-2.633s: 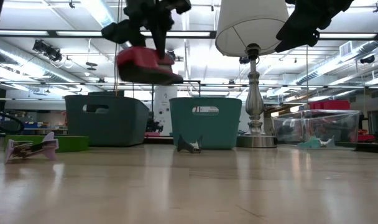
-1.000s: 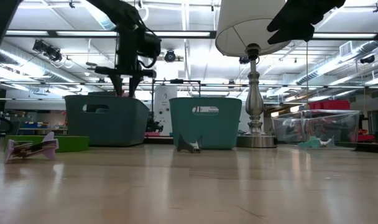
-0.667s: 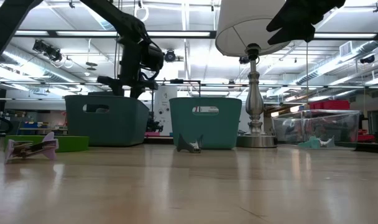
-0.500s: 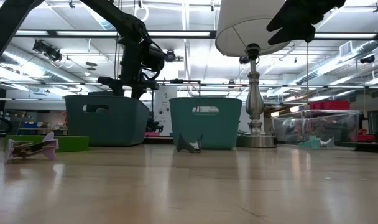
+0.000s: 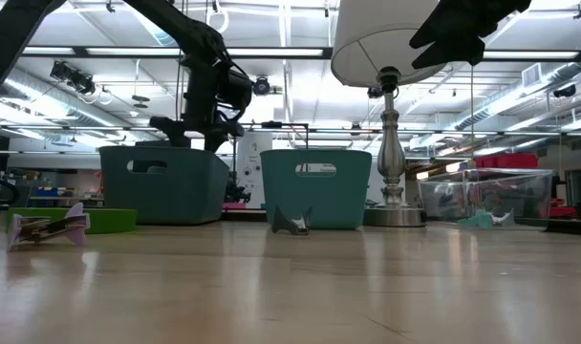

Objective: Pick and place Stapler, Stapler remover, tape
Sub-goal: Put the green tape into the green bin

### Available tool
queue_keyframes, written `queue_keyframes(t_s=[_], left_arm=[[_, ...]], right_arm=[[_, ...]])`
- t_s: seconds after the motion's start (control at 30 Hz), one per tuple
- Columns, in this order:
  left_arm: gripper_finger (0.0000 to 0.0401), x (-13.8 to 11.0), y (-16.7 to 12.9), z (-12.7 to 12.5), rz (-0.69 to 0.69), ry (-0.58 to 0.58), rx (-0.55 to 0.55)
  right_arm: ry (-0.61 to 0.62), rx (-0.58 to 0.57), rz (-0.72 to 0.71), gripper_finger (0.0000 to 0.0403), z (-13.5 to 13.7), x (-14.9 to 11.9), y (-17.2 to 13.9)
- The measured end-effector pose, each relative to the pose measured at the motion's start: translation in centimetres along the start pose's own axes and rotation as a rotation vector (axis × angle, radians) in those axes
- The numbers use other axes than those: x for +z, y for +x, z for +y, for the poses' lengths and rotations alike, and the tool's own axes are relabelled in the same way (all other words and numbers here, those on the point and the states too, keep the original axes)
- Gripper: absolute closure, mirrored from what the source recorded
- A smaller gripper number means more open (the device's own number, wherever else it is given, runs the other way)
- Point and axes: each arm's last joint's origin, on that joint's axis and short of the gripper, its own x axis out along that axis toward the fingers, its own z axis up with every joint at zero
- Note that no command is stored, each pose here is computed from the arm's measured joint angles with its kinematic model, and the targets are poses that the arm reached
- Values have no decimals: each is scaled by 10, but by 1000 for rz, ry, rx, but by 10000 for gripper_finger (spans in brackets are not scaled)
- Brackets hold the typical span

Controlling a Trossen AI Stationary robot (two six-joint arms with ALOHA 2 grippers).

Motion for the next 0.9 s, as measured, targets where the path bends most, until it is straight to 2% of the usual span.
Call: queue_keyframes(t_s=[0.13,0.37,0.63,0.9], left_arm=[[155,-5,-9,-1,9,38,-50],[158,-31,-47,-2,-90,119,-116],[158,-74,-89,-9,-186,241,-216],[158,-126,-109,-28,-209,396,-291]], right_arm=[[0,0,0,163,0,0,0],[-6,2,2,163,0,0,0],[-30,2,2,163,0,0,0],[-31,2,2,163,0,0,0]])
